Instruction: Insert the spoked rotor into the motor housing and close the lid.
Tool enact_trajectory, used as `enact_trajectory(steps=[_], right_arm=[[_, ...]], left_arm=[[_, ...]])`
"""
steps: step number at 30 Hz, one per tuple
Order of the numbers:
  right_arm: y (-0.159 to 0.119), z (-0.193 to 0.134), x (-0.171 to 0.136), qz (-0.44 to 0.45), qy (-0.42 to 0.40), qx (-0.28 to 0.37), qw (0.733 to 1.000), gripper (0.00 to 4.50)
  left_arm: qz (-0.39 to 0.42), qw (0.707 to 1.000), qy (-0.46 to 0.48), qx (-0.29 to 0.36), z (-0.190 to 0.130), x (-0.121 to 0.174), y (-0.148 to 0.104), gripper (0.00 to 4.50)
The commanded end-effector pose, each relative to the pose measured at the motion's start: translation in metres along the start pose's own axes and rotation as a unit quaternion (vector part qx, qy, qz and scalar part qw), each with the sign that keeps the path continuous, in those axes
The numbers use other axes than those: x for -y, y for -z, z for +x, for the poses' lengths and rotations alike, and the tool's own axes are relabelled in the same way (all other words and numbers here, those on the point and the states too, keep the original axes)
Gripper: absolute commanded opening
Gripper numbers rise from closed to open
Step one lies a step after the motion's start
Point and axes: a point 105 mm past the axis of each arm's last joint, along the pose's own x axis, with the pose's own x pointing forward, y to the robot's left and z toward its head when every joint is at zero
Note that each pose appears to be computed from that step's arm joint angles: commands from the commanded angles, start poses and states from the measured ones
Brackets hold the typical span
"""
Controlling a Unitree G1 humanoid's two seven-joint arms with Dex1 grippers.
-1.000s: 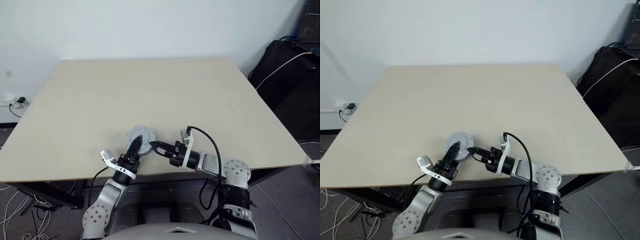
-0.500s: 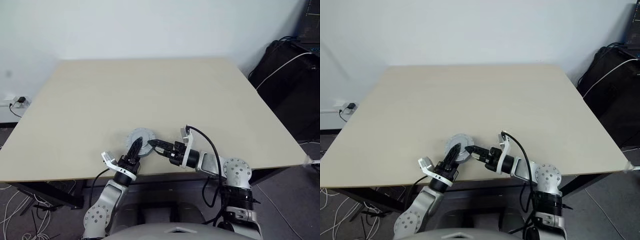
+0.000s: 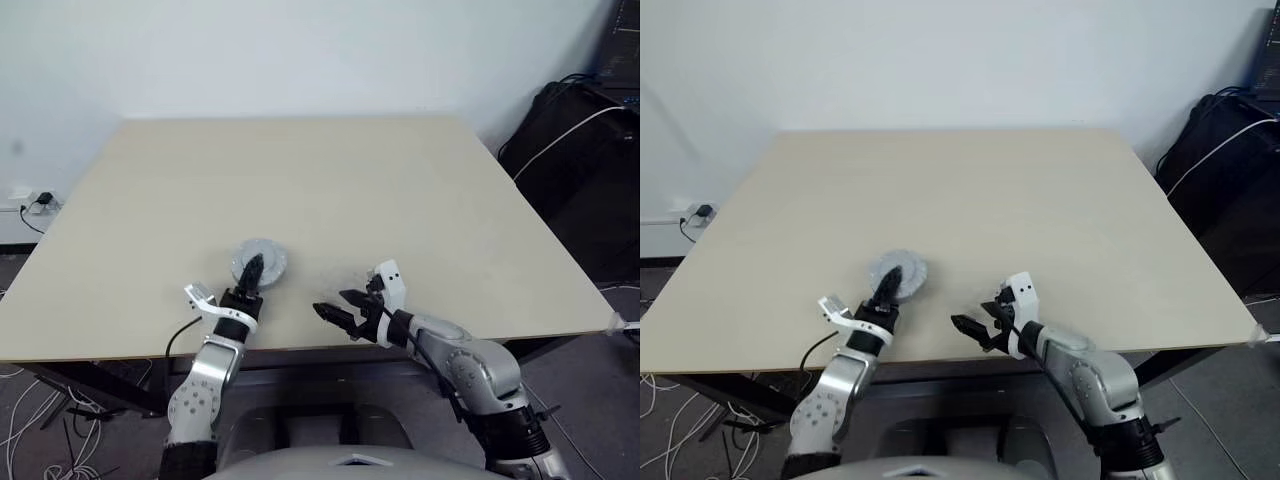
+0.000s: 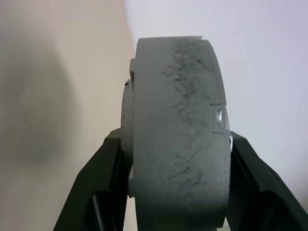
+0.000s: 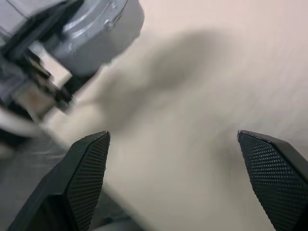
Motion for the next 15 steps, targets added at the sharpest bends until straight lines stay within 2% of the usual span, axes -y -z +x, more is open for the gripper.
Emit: enact_trajectory(steps=[1,6,15], right_arm=[[-0.015,0.0,0.008,-0.118,0.047,0.061,0.99,4.5],[-0.009,-0.003,0.019,-0.189,0.099,0.084,0.973,4.5],[0.001,-0.005,0.026,-0.191,0.129,0.08,0.97,4.5]], left_arm=[[-0.017,0.999,0.03,0.036,0.024,0.017,-0.009,2.11],[-0.001,0.998,0.007,0.065,0.049,0.012,-0.026,2.11],[0.018,0.996,-0.051,0.072,0.085,-0.007,-0.041,2.11]])
